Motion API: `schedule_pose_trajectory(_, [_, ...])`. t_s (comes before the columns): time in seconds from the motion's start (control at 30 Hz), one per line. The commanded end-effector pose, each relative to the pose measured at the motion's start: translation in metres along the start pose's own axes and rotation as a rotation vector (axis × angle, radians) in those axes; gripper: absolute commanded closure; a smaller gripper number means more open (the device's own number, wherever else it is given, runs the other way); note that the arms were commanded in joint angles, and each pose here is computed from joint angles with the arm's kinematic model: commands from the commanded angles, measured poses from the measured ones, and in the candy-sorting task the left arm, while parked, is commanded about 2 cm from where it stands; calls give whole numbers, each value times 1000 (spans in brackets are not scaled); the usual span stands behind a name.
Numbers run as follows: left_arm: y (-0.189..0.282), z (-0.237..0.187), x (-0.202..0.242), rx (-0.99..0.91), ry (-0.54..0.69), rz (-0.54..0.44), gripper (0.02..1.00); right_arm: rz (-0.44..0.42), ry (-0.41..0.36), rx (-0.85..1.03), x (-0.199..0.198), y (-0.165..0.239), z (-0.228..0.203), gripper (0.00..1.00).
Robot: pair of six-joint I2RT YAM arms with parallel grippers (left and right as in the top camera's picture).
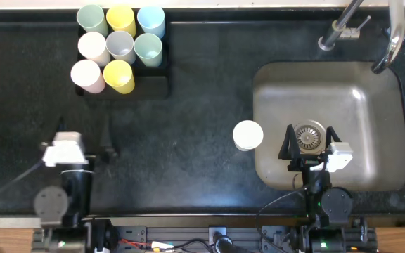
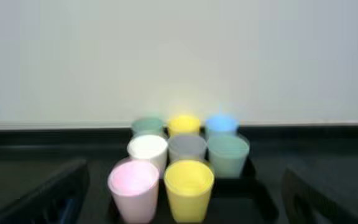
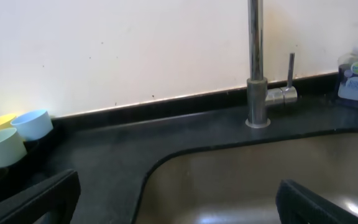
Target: Store Cups
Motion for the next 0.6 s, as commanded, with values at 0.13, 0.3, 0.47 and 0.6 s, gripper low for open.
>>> schedule_pose_trajectory(0.13, [7,-67,-26,84,-75,-122,20,1,3,1,-2,0,-3,5])
schedule_pose_trajectory(0.3, [15,-78,-23,133,-76,-87,20,0,3,1,-2,0,-3,3])
schedule_pose_trajectory(0.47, [15,-80,-19,143,-76,-65,20,0,3,1,-2,0,-3,3])
schedule_pose_trajectory(0.6, [15,-80,-18,145,-77,-53,20,1,3,1,-2,0,-3,3])
Point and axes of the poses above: each gripper's point midway between its finger pads, its own y axis back along the fingers, its own x axis along the line the jaws close on, z = x × y, the point moved 3 cm from there along y, back along the fingers, and after that the axes turned 9 degrees about -y, right-handed, at the moved point
